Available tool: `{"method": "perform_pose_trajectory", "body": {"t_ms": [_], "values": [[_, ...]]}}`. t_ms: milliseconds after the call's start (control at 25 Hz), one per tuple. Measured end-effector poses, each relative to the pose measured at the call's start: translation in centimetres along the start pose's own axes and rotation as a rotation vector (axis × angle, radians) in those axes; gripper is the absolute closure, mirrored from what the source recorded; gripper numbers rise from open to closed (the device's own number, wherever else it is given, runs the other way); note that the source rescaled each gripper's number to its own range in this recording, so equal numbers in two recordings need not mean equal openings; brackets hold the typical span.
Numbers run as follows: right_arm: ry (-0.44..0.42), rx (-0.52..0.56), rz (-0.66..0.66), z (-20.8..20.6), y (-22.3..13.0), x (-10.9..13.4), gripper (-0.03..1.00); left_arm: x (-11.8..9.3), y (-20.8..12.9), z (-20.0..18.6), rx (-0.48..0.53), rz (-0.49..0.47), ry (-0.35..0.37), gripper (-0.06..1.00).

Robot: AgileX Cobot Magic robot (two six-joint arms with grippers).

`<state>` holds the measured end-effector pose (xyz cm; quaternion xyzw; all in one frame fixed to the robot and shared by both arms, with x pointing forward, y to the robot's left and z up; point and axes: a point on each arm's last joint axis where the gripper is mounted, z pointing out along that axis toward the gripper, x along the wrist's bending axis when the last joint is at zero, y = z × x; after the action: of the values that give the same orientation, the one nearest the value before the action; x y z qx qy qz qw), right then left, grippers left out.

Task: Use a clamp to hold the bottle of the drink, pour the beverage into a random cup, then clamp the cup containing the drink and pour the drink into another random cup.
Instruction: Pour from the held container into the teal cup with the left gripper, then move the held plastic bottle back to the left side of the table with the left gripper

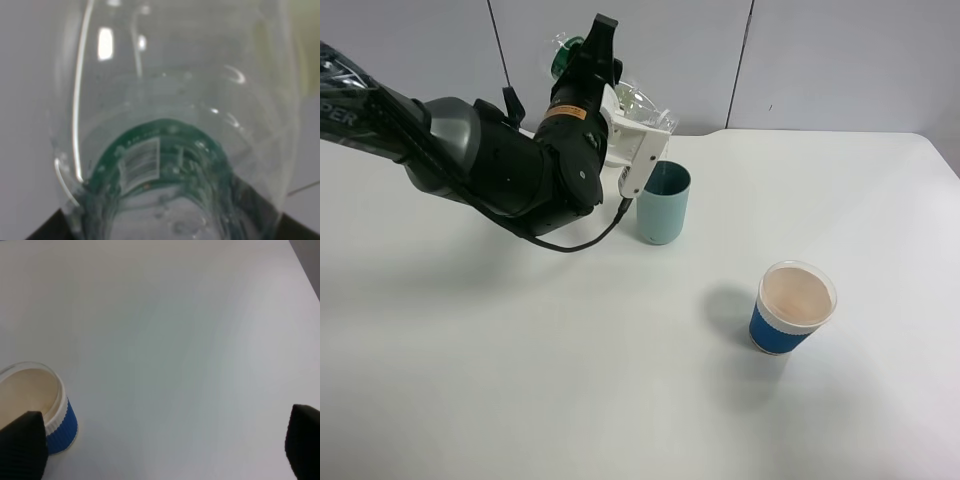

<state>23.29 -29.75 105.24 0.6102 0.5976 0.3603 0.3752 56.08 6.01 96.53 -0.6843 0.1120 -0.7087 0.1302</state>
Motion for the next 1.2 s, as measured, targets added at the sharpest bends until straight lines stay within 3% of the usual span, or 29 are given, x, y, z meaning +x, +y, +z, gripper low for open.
{"method": "perform_pose_trajectory", "body": {"t_ms": [280, 440, 760, 1120, 1200], "values": [[0.000, 0.000, 0.000, 0.0, 0.0, 0.0, 0.14, 0.9, -0.9, -0.2, 0.023, -0.211, -0.032, 0.92], [0.000, 0.000, 0.000, 0.0, 0.0, 0.0, 0.14, 2.5, -1.7, -0.4, 0.019, -0.397, -0.012, 0.92], [0.000, 0.000, 0.000, 0.0, 0.0, 0.0, 0.14, 4.1, -4.9, -3.1, -0.043, -0.826, 0.017, 0.92], [0.000, 0.000, 0.000, 0.0, 0.0, 0.0, 0.14, 3.2, -10.5, -7.8, -0.145, -1.489, 0.009, 0.92], [0.000, 0.000, 0.000, 0.0, 0.0, 0.0, 0.14, 2.9, -11.5, -8.6, -0.180, -1.592, 0.006, 0.92]]}}
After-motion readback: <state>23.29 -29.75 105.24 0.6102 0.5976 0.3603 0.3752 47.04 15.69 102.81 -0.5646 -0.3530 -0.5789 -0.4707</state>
